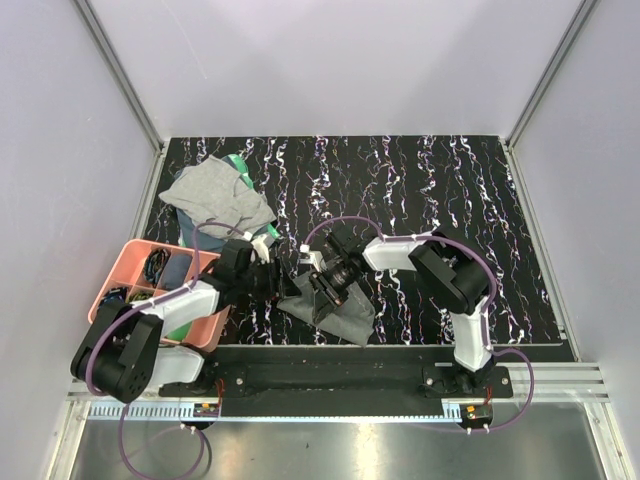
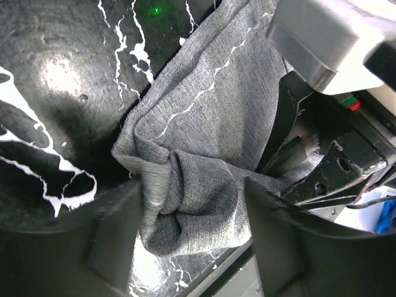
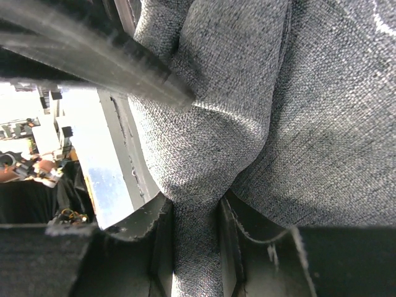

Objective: Fold the napkin, place the utensils inside, and roll it up
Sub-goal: Roll the napkin with the utensil

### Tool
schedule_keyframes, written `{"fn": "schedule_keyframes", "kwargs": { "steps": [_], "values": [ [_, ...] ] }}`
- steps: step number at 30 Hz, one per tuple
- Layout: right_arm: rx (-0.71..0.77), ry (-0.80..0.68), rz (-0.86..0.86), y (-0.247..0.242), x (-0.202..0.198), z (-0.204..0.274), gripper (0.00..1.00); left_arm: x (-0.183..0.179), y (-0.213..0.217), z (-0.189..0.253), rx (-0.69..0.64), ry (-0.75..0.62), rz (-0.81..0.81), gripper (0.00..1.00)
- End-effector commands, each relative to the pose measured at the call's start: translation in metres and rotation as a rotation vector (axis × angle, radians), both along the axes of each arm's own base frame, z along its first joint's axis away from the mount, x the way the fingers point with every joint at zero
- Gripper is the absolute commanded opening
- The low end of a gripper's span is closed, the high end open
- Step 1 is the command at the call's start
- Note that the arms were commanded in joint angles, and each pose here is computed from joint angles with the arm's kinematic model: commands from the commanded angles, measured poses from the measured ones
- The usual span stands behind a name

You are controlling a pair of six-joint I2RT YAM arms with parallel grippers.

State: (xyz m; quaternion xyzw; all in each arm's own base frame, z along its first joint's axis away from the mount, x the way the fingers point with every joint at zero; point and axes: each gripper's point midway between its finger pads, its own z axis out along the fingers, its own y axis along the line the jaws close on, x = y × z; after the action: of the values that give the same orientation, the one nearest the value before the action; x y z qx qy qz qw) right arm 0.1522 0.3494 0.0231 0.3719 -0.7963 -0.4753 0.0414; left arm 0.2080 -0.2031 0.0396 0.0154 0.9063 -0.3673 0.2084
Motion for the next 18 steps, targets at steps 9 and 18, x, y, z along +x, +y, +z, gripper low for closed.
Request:
{"fn": "schedule_keyframes", "kwargs": {
  "steps": [9,18],
  "values": [
    [-0.105,-0.075,-0.031,-0.012,0.028,-0.013,0.48,-0.008,-0.015,-0.003,-0.052,0.036,-0.070,0.21],
    [-0.136,-0.324,-0.145,-0.017,0.069,0.046,0.67,-0.015,-0.004,-0.018,0.030,0.134,-0.044,0.00]
  ]
}}
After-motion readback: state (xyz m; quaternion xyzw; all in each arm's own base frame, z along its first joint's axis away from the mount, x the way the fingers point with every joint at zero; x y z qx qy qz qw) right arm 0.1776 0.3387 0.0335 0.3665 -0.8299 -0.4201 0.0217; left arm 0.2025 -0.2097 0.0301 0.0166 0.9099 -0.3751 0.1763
